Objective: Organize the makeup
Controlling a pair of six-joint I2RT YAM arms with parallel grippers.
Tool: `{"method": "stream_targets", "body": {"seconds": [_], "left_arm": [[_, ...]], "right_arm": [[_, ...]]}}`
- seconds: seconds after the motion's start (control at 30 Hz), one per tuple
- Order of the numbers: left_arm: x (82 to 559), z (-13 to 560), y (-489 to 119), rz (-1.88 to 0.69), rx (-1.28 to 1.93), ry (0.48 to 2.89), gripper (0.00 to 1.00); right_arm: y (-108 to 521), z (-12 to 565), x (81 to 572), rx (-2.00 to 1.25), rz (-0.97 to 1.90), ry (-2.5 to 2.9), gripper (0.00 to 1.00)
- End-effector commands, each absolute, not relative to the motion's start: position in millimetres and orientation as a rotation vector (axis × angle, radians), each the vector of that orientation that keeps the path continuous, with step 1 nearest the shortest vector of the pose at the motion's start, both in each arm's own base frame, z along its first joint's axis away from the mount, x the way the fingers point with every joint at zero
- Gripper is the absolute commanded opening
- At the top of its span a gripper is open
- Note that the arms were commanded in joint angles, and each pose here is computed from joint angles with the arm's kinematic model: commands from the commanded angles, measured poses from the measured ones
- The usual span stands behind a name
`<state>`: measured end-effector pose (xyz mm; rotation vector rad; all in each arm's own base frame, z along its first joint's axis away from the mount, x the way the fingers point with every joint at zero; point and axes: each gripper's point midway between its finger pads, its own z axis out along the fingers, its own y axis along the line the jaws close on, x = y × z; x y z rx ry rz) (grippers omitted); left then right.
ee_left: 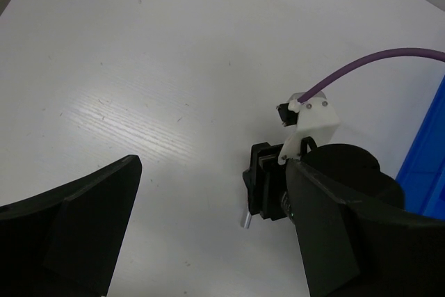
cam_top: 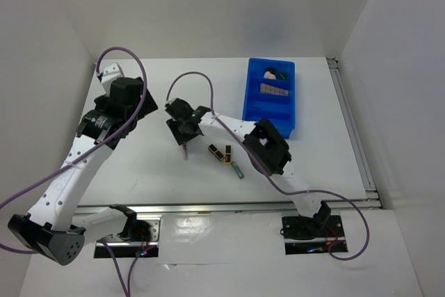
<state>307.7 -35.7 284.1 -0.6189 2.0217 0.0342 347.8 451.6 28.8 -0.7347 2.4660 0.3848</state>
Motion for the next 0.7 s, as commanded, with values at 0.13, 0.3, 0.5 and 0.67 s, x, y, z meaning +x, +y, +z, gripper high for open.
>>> {"method": "stream_targets", "body": {"seconds": [0.13, 0.3, 0.5, 0.67], "left_arm": [[309.0, 291.8, -35.5, 0.011, -0.624, 1.978, 0.99], [308.8, 291.7, -35.2, 0.017, -0.615, 1.981, 0.99], [308.2, 292.6, -33.4, 0.020, -0.621, 1.969, 0.99], [307.5, 293.0, -33.1, 0.014, -0.622, 1.961, 0.99]], "right_arm": [[452.4, 3.7, 344.3, -0.734, 0.284, 2.467, 0.40], [446.7, 22.2, 353.4, -0.694, 0.235, 2.428, 0.04], [421.8, 95.7, 397.1, -0.528, 0.257, 2.318, 0.00], [390.0, 191.8, 428.7, -0.487, 0.382, 2.068, 0.00]]}}
